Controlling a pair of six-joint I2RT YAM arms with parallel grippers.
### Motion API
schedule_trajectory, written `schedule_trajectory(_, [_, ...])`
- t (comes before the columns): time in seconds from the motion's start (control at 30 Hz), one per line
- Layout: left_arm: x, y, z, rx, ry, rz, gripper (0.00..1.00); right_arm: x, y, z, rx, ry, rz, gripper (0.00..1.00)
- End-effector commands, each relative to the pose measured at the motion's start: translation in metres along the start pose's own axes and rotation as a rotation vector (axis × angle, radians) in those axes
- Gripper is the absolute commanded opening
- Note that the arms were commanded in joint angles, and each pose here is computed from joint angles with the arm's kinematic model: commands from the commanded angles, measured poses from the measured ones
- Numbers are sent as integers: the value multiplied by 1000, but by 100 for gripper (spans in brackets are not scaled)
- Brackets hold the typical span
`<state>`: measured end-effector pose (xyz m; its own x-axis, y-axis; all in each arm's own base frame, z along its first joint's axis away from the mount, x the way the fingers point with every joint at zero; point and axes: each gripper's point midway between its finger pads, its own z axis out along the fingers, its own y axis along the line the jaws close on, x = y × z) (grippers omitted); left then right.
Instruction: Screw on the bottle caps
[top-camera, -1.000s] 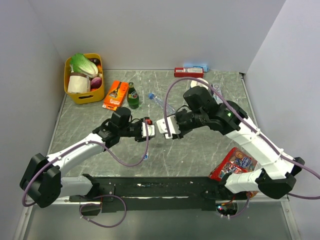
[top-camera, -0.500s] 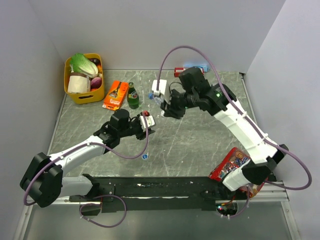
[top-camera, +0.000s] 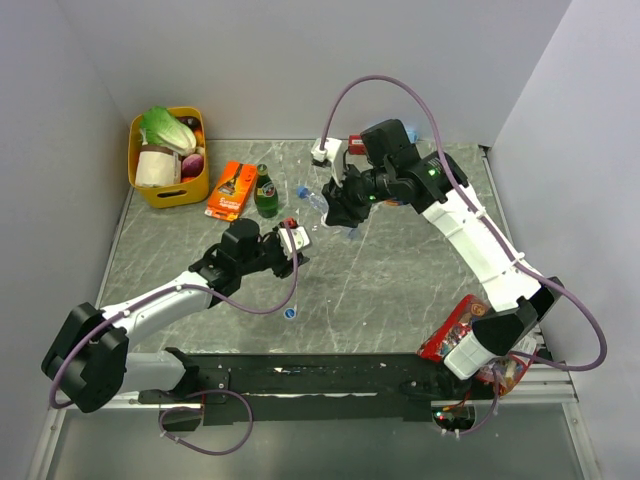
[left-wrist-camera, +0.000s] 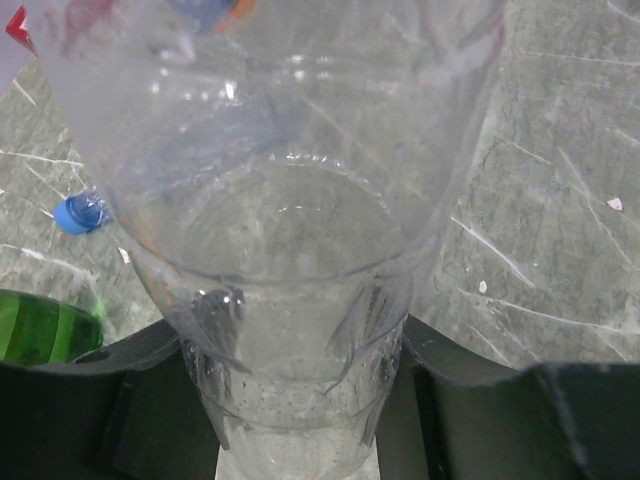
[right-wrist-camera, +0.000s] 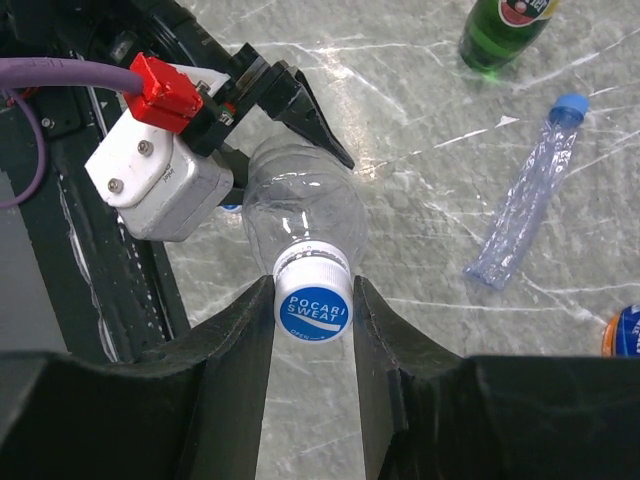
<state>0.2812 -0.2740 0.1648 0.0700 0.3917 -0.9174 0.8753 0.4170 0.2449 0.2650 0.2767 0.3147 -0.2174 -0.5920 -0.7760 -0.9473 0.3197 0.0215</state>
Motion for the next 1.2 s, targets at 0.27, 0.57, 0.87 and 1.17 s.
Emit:
schedule_trajectory(0.27, [-49,14,1,-56,-175,26,1,-7,5,-8,-13,19,33,52])
schedule_trajectory(0.57, [-42,11,2,-46,-157,5,1,-9,8,-13,-24,19,27,69])
schedule_trajectory(0.87, [-34,1,3,13,-120,17,1,68,44,-36,-104,186,19,99])
schedule_trajectory(1.17, [-24,-18,4,187,-32,174,1,47,9,-89,156,1,-524,89])
